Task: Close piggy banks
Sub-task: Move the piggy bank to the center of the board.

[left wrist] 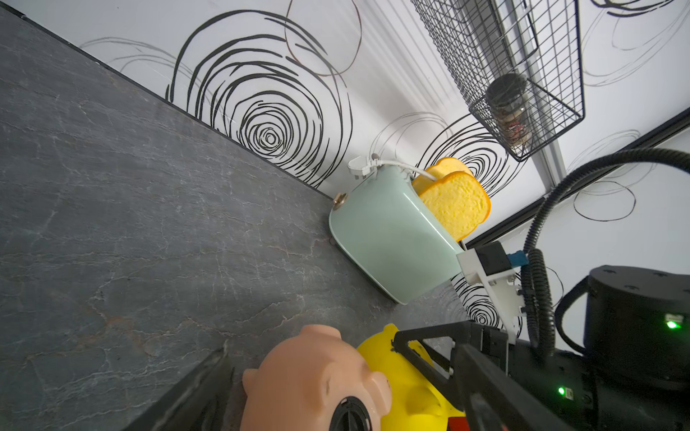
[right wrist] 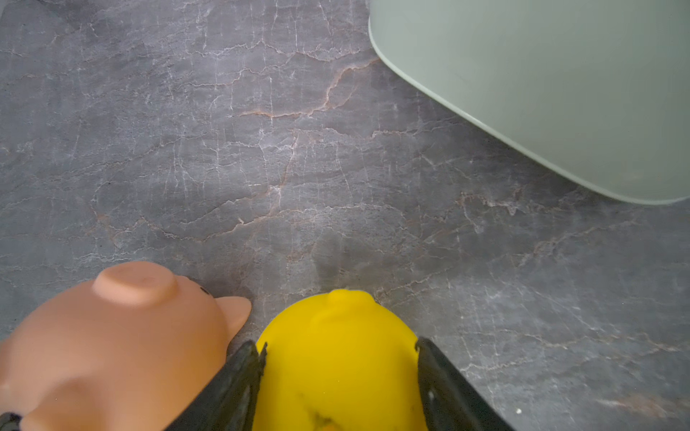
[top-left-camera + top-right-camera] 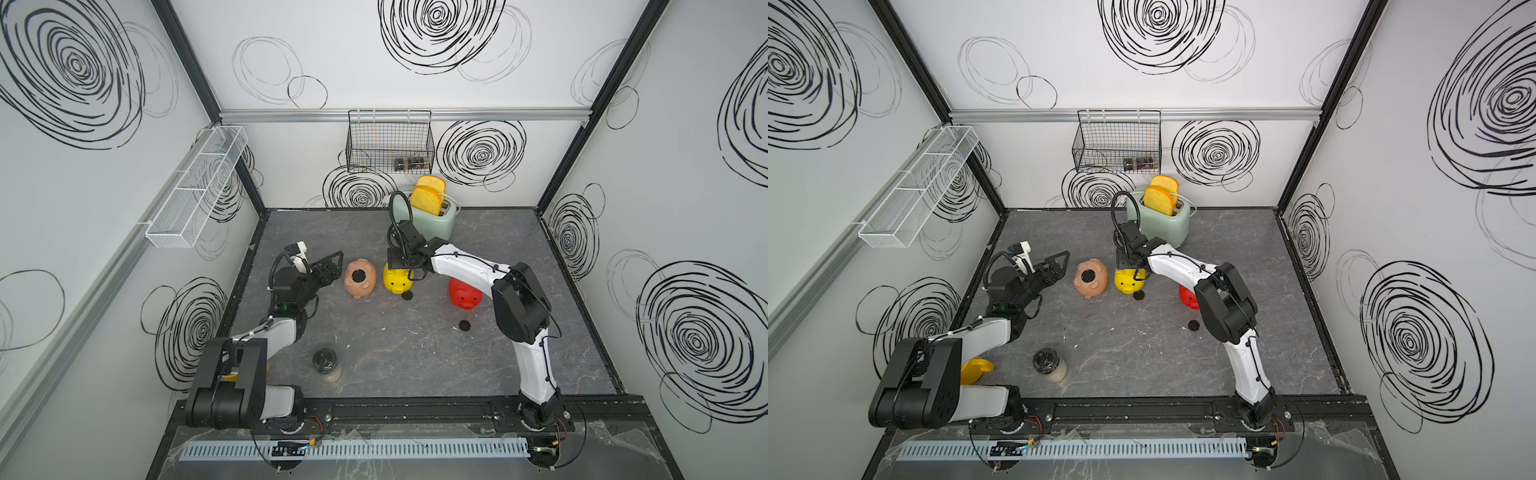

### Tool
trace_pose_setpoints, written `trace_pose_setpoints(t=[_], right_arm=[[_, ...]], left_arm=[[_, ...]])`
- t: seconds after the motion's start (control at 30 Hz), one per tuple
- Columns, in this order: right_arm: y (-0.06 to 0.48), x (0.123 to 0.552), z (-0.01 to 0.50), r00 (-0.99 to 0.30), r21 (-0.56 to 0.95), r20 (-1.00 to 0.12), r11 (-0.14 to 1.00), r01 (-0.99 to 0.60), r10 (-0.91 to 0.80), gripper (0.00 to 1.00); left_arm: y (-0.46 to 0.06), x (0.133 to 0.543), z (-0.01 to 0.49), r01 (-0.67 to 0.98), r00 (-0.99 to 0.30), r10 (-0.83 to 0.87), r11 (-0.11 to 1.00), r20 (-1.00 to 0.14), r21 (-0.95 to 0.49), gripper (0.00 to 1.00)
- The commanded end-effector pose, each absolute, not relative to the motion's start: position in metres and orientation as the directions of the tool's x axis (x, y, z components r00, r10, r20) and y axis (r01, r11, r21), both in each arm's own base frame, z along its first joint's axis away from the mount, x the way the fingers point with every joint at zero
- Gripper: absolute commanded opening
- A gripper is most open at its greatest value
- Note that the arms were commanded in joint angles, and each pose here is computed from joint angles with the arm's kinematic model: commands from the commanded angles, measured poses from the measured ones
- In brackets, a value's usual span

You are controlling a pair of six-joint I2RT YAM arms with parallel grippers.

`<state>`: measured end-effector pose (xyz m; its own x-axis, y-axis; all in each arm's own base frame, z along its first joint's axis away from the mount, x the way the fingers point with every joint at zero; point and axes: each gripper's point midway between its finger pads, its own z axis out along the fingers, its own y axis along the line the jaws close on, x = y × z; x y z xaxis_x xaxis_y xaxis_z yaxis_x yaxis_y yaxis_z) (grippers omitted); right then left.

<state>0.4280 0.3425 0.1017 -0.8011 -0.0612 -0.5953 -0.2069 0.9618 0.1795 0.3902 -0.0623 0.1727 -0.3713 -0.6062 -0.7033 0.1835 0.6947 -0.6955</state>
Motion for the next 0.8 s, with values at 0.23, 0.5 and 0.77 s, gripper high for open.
trace_pose_setpoints(t=[0.23,0.5,0.77], right_arm=[[0.321,0.416,0.072,-0.822,0.016,-0.521,0.960,-0.280,-0.232,0.68],[0.334,0.419,0.093,-0.802,0.054,-0.547,0.947,-0.318,-0.238,0.75],[0.344,0.416,0.106,-0.794,0.046,-0.563,0.950,-0.307,-0.230,1.00]], left_arm=[[-0.061,0.393,0.183,0.220,-0.339,-0.613,0.685,-0.713,-0.694,0.96],[-0.062,0.395,0.181,0.215,-0.349,-0.617,0.680,-0.706,-0.701,0.96],[-0.061,0.394,0.179,0.211,-0.352,-0.619,0.678,-0.702,-0.704,0.96]])
